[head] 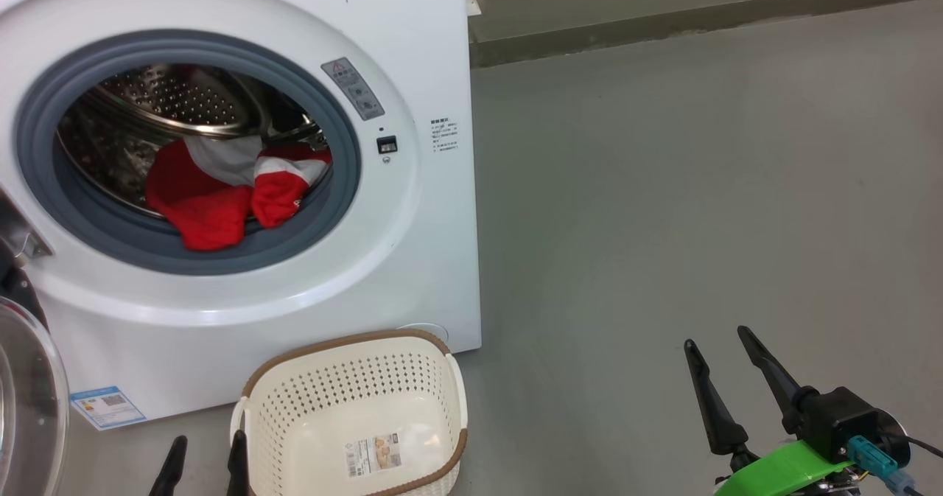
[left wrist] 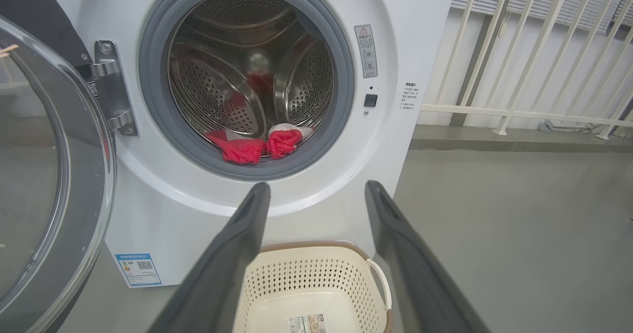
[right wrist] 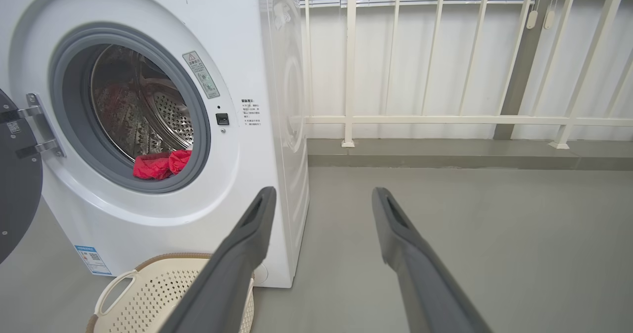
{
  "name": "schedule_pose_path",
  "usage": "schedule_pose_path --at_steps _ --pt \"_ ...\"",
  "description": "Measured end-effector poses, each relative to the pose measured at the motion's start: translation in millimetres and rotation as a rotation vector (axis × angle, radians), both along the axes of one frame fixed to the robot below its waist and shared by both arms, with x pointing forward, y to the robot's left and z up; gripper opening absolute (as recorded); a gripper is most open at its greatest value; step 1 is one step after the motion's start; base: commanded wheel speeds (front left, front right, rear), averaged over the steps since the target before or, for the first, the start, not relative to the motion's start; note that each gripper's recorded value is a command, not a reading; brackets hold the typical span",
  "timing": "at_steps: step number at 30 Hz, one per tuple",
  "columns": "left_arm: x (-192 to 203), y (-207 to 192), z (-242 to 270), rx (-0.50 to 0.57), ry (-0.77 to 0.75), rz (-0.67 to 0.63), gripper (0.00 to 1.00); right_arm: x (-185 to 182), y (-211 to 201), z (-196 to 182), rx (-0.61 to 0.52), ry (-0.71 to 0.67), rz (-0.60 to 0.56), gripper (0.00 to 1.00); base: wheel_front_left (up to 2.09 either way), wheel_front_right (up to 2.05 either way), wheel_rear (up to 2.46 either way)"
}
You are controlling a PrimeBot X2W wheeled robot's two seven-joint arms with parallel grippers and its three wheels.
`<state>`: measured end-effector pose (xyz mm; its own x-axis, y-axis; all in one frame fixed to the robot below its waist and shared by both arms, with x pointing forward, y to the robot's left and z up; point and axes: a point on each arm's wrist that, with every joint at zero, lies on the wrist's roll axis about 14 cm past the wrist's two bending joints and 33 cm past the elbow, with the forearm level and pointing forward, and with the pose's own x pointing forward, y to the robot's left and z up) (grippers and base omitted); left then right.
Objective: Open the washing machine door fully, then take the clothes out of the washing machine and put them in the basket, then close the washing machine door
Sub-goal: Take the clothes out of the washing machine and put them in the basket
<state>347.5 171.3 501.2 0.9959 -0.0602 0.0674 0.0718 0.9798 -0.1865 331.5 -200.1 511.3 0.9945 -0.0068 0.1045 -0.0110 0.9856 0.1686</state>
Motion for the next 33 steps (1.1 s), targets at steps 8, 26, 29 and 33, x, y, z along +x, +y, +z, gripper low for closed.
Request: schedule_pose_path --at_steps 8,26,29,33 --pt "-0.5 5.2 -8.4 0.009 0.026 0.013 1.0 0.2 0.2 -2.6 0.002 0.008 0.0 1.0 0.28 -0.28 0.0" --pt "2.1 19.1 -8.8 -0.055 0.028 0.064 1.0 2.7 5.0 -3.7 0.01 0.012 0.014 1.0 1.58 -1.58 0.0" --pt "2.1 17.7 -9.2 -0.053 0.03 0.065 1.0 2.9 7.3 -3.9 0.01 0.013 0.021 1.0 0.97 -0.97 0.0" --pt "1.9 15.8 -9.6 -0.047 0.032 0.062 1.0 2.9 7.7 -3.8 0.01 0.013 0.022 1.0 0.49 -0.49 0.0"
